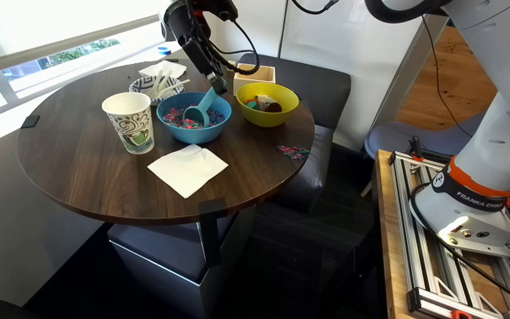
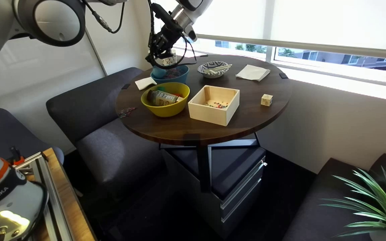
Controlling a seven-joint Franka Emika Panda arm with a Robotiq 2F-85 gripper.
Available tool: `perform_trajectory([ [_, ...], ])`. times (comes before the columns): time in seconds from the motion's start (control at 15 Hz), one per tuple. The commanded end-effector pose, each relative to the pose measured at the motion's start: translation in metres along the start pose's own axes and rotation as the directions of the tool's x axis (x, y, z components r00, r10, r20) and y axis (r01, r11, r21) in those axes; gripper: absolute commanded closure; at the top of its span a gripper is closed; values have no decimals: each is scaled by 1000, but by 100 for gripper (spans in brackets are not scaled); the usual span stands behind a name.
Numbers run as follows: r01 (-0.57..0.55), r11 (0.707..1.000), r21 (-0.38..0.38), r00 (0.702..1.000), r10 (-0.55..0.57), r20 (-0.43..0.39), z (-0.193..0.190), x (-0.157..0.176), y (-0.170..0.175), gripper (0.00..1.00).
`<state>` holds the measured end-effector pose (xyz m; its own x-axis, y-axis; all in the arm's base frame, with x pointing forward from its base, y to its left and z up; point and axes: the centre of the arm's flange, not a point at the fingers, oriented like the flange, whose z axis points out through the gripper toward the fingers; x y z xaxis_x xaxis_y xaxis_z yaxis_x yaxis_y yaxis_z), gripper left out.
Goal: Scoop up cereal from the blue bowl and pour them into the cup
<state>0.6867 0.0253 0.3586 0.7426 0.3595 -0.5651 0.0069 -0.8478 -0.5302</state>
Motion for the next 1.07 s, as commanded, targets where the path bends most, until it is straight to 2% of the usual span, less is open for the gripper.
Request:
perform_trajectory([
  [0.0, 3, 989, 150, 1000, -5, 12, -19, 22, 5, 98],
  [0.6, -10, 944, 330, 997, 35, -69, -39, 9, 46, 98],
  [1.0, 120, 892, 436, 991, -82, -105, -50, -12, 61, 98],
])
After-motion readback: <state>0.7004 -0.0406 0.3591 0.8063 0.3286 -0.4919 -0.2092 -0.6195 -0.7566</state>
